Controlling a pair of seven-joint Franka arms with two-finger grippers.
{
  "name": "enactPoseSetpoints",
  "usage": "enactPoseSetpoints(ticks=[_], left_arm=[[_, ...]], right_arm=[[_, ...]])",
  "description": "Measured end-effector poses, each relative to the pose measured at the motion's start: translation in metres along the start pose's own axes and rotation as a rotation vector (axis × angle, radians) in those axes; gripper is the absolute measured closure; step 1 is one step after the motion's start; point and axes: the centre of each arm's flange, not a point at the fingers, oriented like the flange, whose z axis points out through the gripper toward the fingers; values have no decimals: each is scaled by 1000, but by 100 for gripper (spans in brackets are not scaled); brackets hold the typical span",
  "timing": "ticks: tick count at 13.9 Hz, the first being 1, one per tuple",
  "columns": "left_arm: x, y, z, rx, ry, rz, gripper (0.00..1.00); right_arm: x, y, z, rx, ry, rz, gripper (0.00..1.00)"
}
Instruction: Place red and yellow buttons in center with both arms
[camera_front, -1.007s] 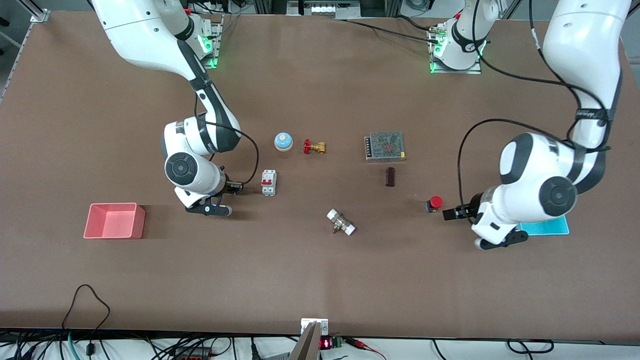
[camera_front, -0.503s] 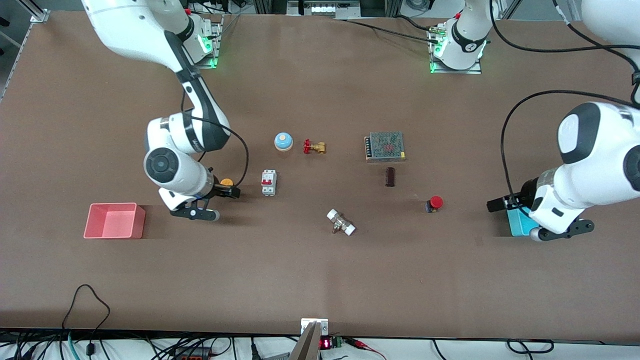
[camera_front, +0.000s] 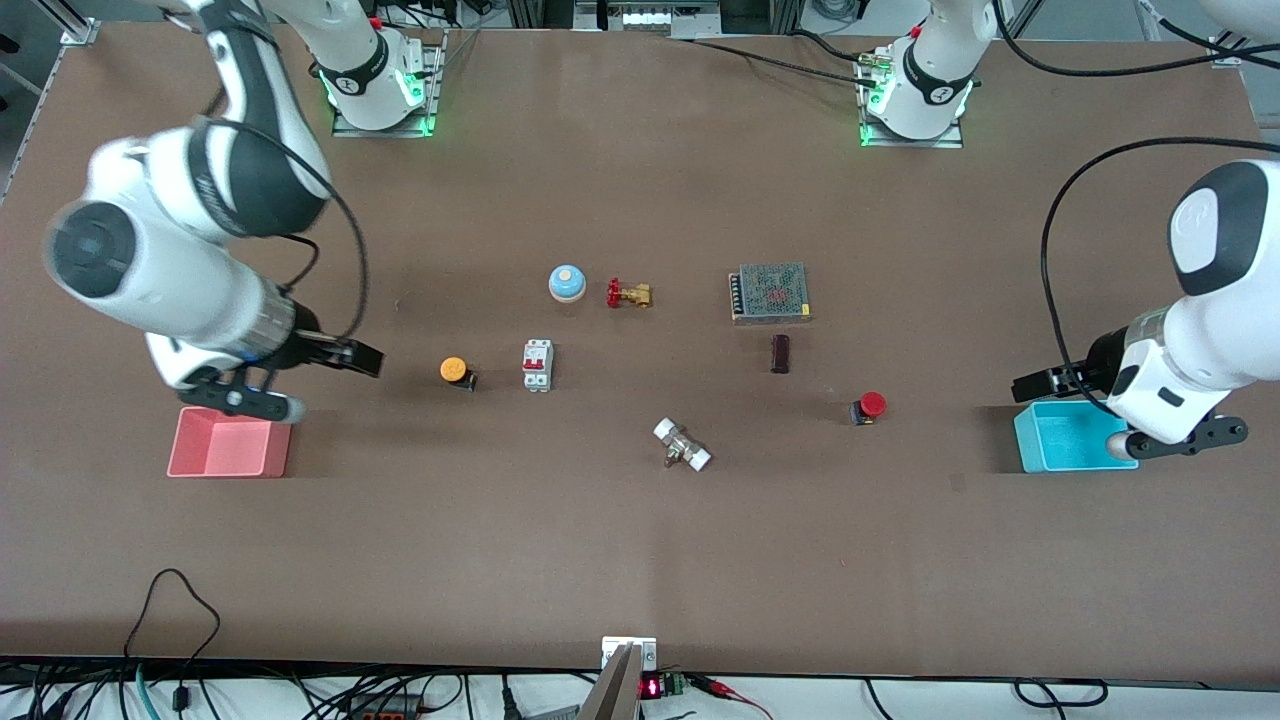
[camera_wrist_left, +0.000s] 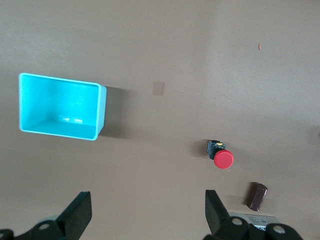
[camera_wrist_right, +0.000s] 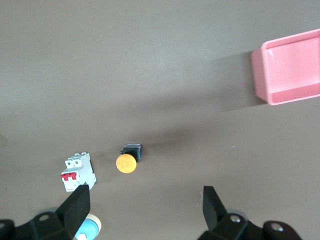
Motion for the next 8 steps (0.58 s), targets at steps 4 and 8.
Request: enactPoseSetpoints(ticks=[4,8], left_arm=[[-24,-9,-45,63,10,44,0],[-51,-35,-88,13,0,58,0]], right_arm=[[18,70,-50,-5,-2,11,0],[24,153,-97,-27,4,-65,0]])
